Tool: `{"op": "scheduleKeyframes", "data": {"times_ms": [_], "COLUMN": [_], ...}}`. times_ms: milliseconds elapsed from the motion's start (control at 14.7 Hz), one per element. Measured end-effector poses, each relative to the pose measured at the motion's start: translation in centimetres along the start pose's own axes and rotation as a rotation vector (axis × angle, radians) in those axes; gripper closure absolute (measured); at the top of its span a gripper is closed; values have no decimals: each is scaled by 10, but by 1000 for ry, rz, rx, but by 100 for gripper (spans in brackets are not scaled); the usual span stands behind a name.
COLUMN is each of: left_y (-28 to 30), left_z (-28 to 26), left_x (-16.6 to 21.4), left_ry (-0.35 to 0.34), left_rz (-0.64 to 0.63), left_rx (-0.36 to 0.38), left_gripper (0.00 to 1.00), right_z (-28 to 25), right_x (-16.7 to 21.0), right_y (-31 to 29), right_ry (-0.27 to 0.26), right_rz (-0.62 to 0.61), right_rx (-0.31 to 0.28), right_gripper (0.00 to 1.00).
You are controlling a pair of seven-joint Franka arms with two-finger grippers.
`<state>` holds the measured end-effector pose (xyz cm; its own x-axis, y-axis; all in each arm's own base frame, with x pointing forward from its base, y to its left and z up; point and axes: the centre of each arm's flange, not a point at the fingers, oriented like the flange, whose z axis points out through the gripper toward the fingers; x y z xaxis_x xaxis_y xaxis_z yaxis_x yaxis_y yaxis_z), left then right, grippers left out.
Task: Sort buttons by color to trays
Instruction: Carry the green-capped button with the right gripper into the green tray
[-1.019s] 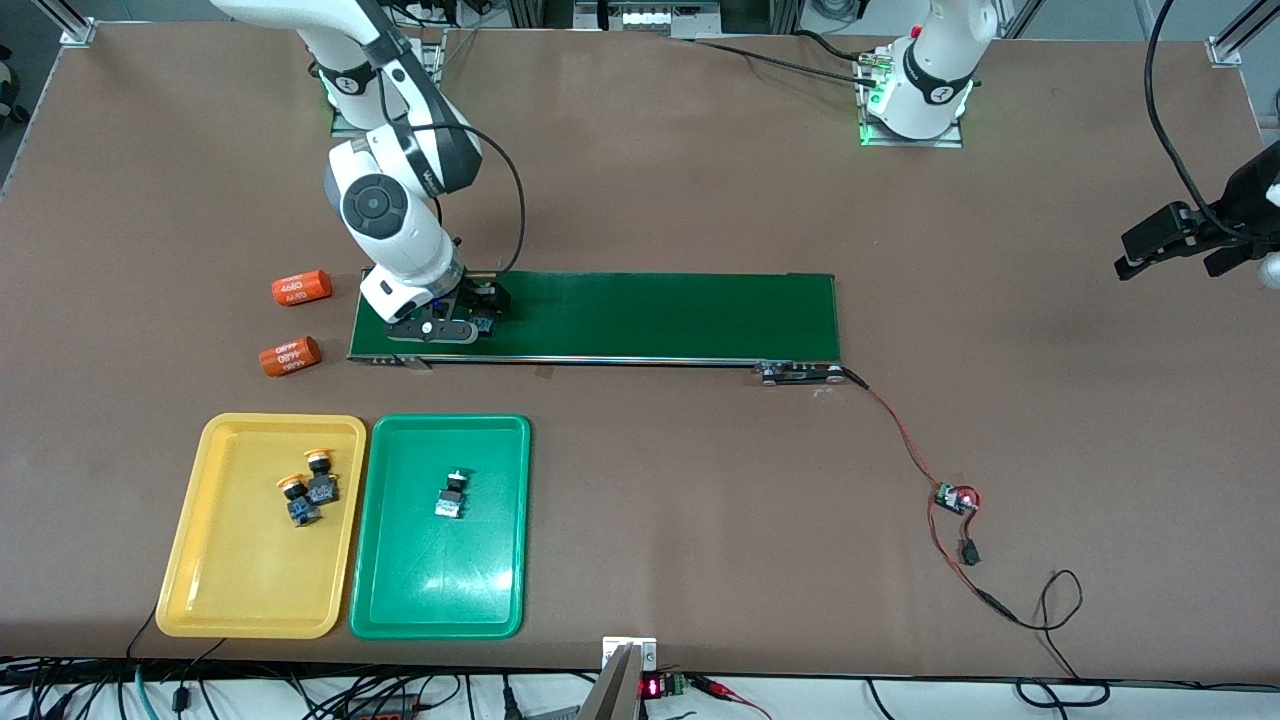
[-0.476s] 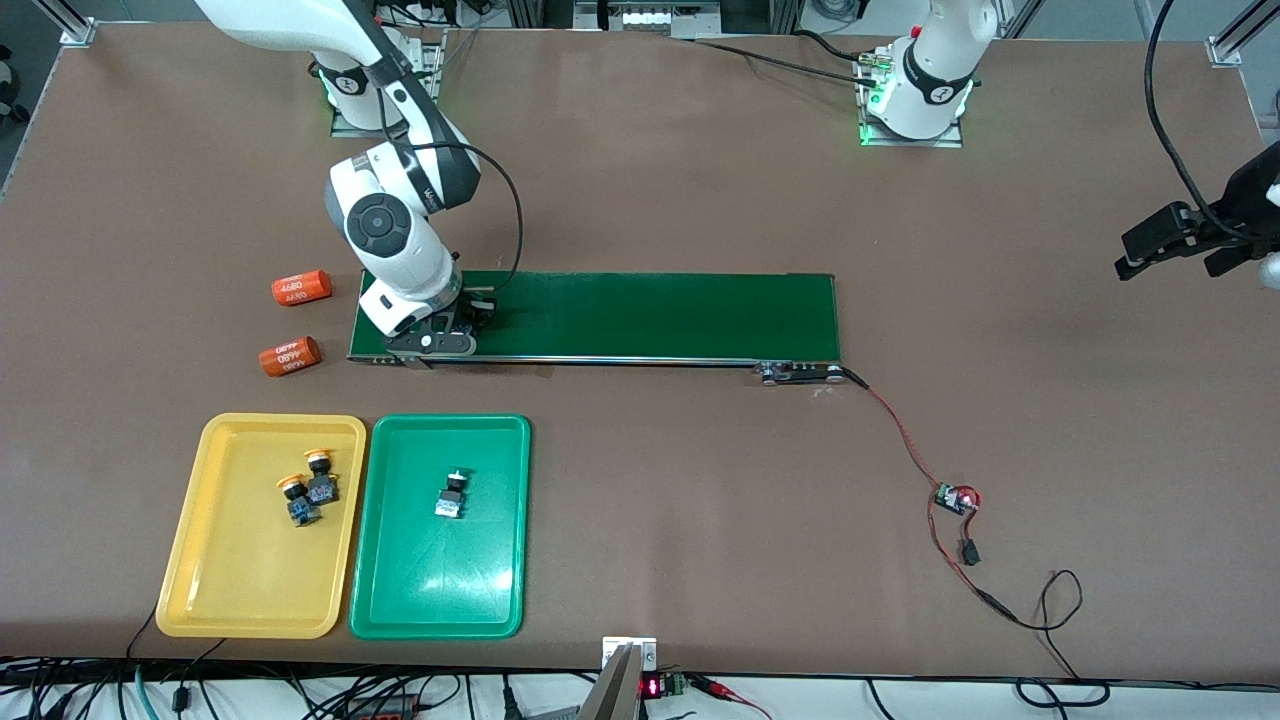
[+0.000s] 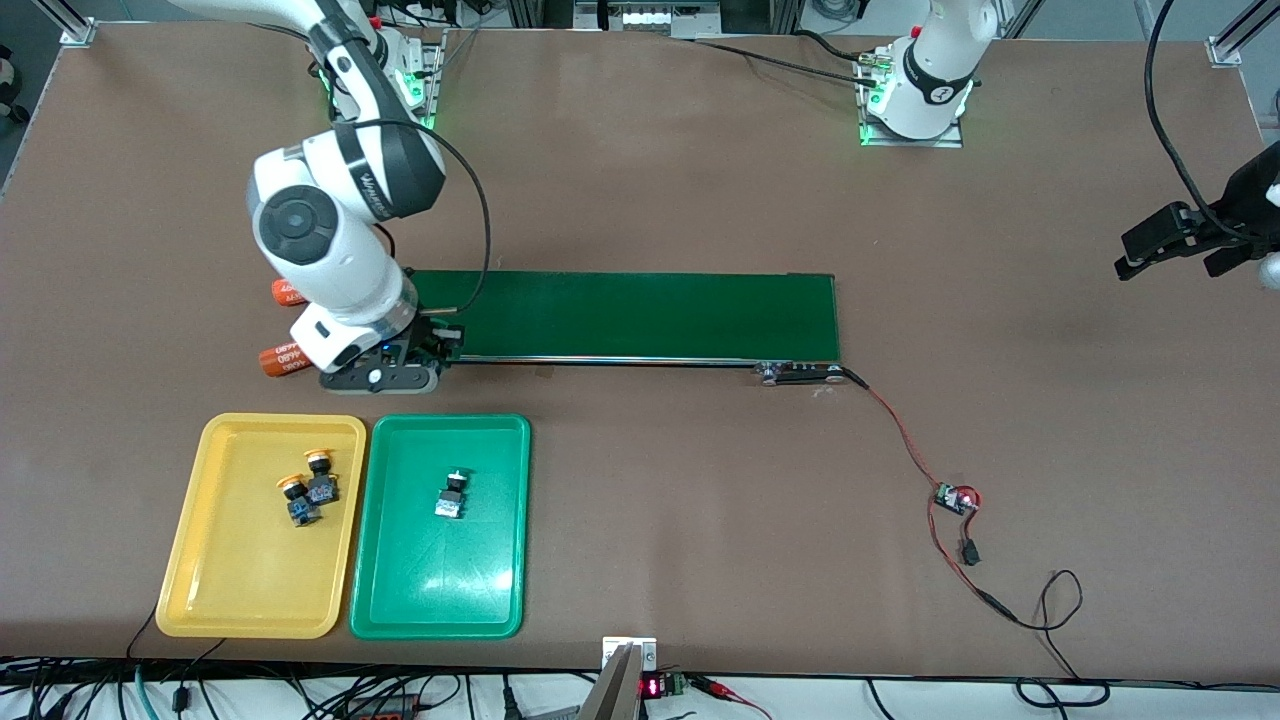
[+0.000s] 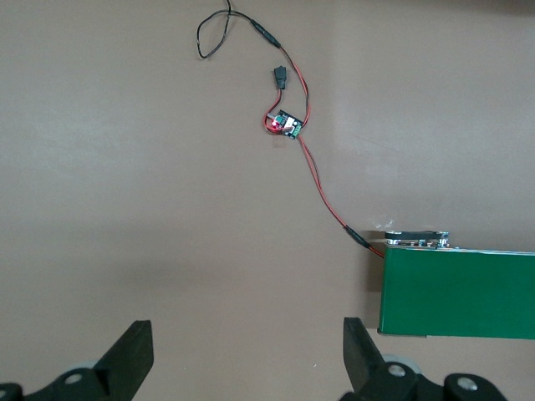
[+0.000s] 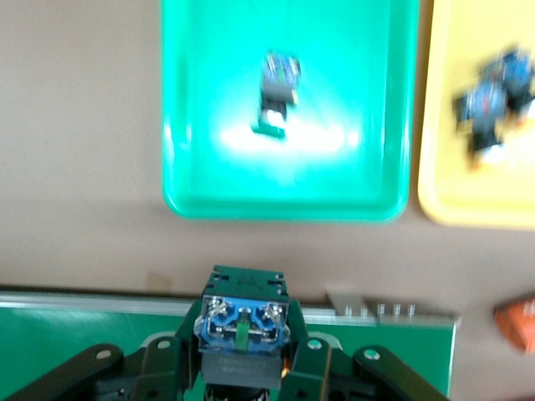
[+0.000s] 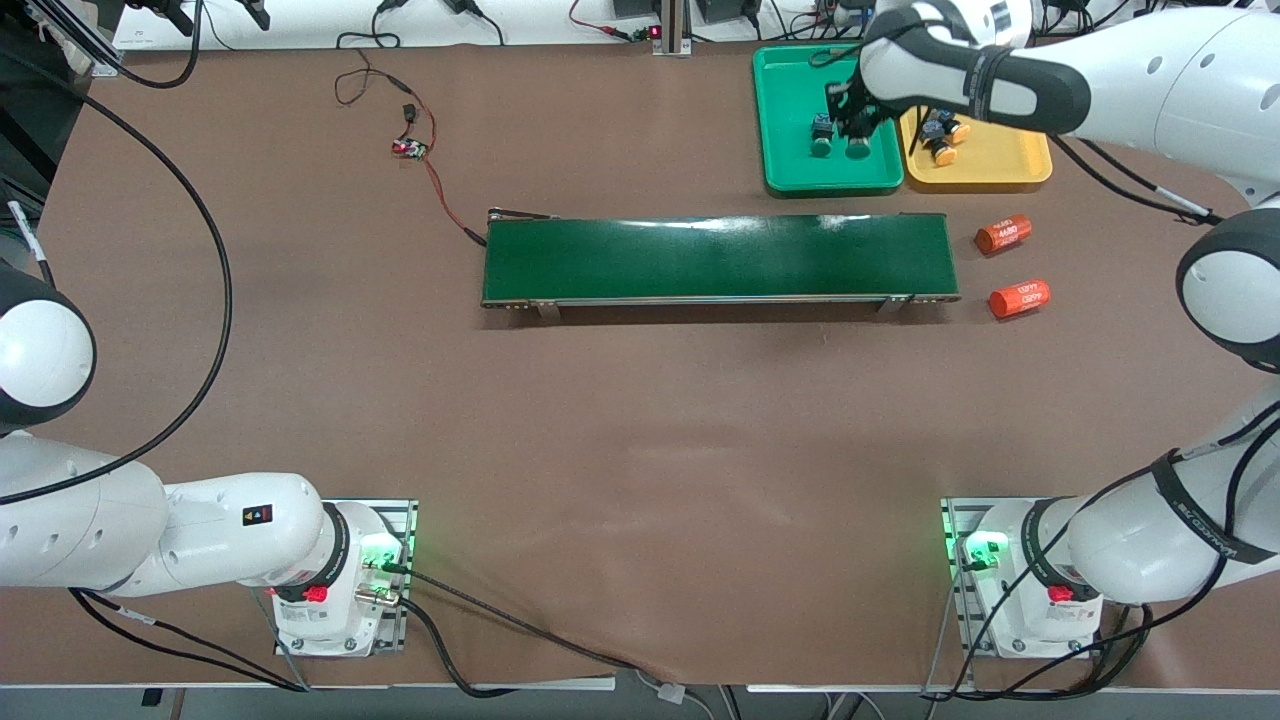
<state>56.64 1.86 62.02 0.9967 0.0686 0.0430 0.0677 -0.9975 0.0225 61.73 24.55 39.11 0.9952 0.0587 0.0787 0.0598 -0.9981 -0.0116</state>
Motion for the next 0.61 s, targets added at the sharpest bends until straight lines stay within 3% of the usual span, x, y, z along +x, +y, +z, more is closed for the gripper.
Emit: {"op": "scheduleKeyframes", "data": {"times_ms": [272,476,611], "left_y": [0,0,1], "left_z": [0,0,0], "left_x": [0,0,0], "left_ry": [-1,-1,-1], "left_rz": [0,1,1], "left_rx": [0,0,0], "left_gripper": [0,0,0], "right_z": [46,96,122], "right_x": [57,76,81], "right_y": [-14,-18,-14], "right_ry": [61,101,143], "right_rz": [-97,-153,-182], "right_rx": [47,67,46], "right_gripper": [59,59,59]}}
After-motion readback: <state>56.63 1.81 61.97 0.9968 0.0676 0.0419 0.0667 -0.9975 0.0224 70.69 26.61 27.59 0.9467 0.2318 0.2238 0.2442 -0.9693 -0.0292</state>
